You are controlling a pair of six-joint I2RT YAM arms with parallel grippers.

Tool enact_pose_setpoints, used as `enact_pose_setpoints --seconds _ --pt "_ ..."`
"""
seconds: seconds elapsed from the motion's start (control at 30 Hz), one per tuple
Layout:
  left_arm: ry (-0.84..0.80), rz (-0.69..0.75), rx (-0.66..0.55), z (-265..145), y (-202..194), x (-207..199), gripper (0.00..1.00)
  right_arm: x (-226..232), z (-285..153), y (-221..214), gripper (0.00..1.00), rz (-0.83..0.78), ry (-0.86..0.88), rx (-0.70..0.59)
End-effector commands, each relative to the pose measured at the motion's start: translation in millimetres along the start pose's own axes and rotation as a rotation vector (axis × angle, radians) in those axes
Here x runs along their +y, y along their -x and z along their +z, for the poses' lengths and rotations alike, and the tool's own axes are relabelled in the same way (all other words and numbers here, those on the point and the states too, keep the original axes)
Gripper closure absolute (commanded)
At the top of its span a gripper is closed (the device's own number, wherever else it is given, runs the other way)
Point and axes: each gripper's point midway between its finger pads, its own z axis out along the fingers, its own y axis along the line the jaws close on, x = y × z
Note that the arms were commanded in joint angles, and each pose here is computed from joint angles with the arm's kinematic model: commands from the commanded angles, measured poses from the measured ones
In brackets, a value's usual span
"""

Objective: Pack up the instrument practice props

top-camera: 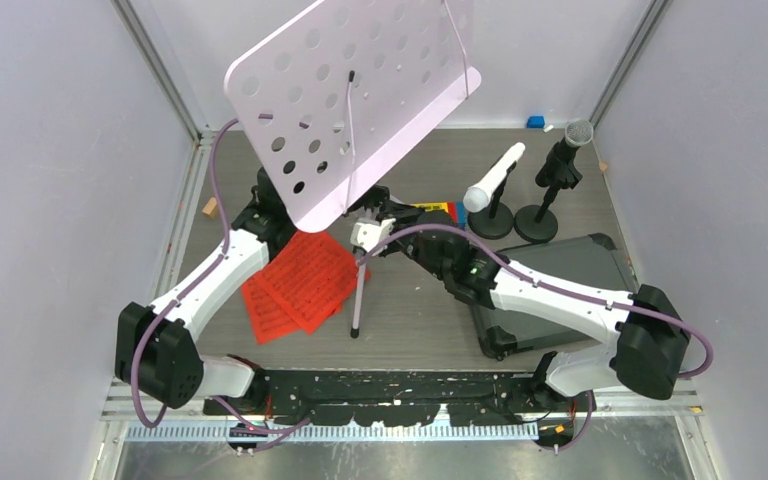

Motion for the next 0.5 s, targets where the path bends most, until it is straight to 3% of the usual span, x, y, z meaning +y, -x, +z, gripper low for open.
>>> enact_pose_setpoints --seconds 0.0,0.27,0.37,0.47 --pt "-0.054 -0.079 0.136 -0.3 -42.8 -13.8 1.0 14.6 0.4 -40.2 1.0 -0.399 0.095 0.157" --pt "-0.058 -0.081 0.135 0.4 -41.7 -14.1 1.0 5.4 4.2 -46.9 1.0 -0.688 0.093 0.238" --pt "-0.057 -0.079 0.136 -0.3 -41.6 -14.2 1.0 6.1 7.3 -48.3 0.99 -0.705 0.103 0.255" --pt "-0.056 -0.076 0.137 -0.8 -41.9 -14.2 1.0 7.6 8.1 -41.1 0.86 -0.647 0.092 0.22"
